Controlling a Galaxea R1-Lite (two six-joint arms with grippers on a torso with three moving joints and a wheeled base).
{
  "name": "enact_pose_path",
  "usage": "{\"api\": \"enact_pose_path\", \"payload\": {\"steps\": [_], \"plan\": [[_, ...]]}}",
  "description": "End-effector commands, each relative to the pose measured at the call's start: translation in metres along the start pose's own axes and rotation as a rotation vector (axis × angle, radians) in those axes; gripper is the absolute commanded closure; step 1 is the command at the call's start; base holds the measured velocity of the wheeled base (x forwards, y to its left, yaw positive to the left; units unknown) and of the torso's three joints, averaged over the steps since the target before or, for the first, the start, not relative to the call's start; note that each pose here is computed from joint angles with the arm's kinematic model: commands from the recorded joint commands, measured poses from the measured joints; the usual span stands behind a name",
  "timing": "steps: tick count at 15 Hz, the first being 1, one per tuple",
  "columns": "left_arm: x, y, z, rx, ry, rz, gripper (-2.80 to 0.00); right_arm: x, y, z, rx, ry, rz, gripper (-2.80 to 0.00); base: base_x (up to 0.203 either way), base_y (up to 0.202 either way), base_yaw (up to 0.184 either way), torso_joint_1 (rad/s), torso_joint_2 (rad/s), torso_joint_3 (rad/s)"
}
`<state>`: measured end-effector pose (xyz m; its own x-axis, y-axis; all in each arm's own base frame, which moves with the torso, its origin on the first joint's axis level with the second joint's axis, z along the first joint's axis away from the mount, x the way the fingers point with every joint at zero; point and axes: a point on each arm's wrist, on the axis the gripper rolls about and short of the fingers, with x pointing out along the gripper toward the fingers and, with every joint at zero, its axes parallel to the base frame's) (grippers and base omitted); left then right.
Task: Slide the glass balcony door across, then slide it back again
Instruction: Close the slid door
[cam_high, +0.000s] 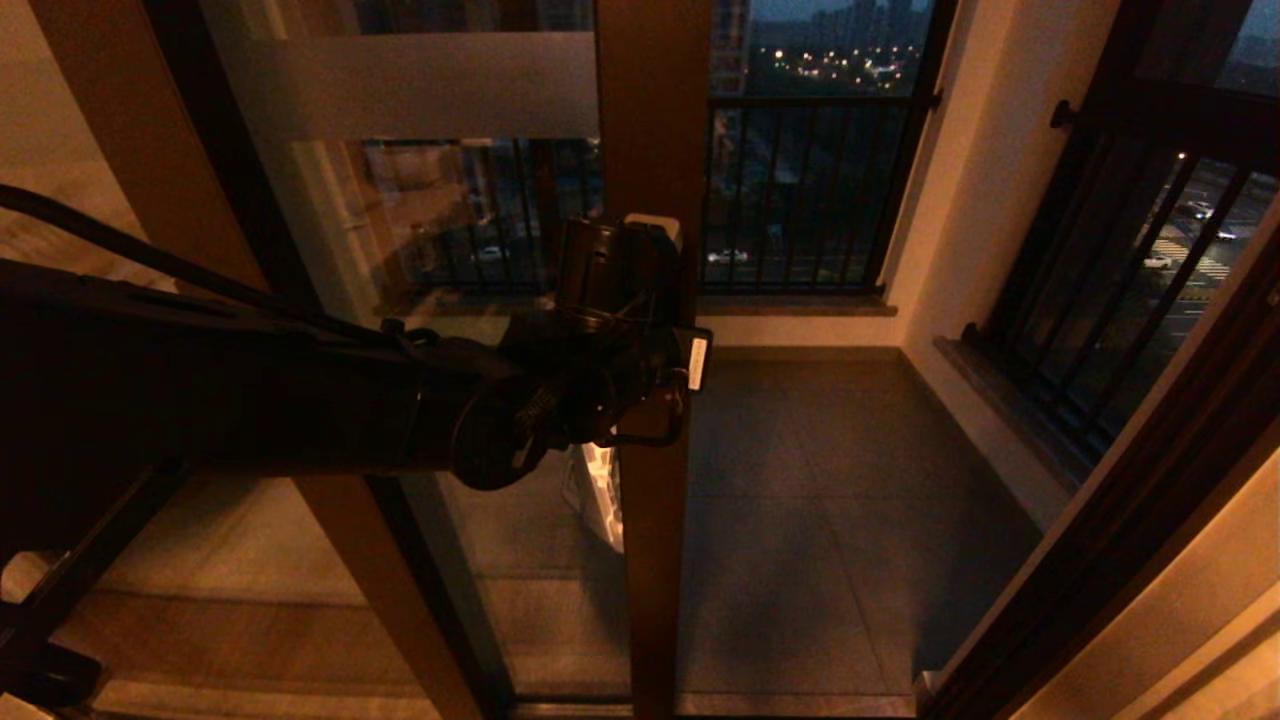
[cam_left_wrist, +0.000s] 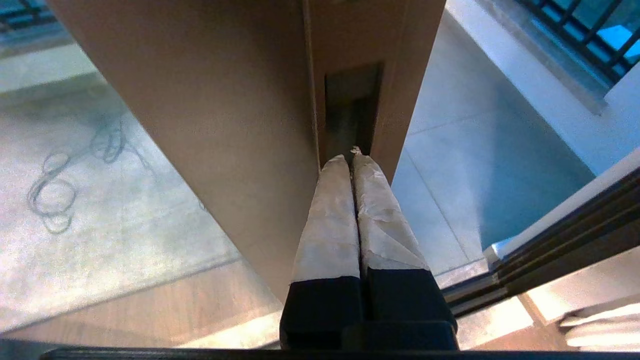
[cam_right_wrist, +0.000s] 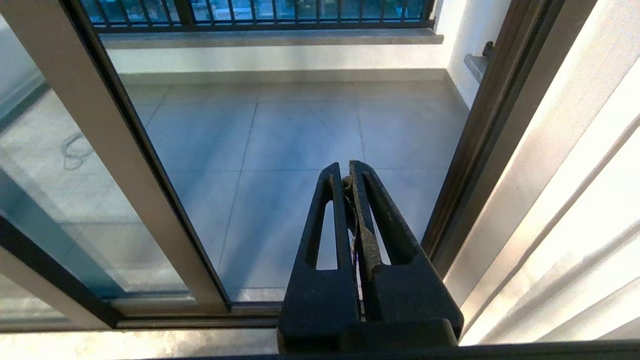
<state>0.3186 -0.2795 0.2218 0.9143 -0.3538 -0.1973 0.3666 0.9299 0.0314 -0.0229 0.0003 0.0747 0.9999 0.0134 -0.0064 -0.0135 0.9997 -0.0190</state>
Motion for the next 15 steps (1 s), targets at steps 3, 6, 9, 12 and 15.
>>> {"api": "enact_pose_path", "payload": {"steps": [3,6,9,12,15], "plan": [[0.012,-0.004,-0.004,0.001,-0.004,0.003,0.0,0.0,0.0,-0.001,-0.001,0.003,0.0,0.0,0.0,0.0,0.0,0.0,0.0,0.0],[0.015,-0.007,-0.002,-0.002,-0.014,-0.004,0.0,0.0,0.0,-0.001,-0.001,0.003,0.0,0.0,0.0,0.0,0.0,0.0,0.0,0.0],[0.015,-0.008,-0.001,-0.003,-0.017,-0.009,0.0,0.0,0.0,-0.001,-0.001,0.003,0.0,0.0,0.0,0.0,0.0,0.0,0.0,0.0],[0.013,-0.012,-0.001,-0.001,-0.017,-0.018,0.0,0.0,0.0,-0.001,-0.001,0.003,0.0,0.0,0.0,0.0,0.0,0.0,0.0,0.0],[0.011,-0.018,-0.002,0.004,-0.016,-0.032,0.0,0.0,0.0,-0.001,-0.001,0.003,0.0,0.0,0.0,0.0,0.0,0.0,0.0,0.0]]}}
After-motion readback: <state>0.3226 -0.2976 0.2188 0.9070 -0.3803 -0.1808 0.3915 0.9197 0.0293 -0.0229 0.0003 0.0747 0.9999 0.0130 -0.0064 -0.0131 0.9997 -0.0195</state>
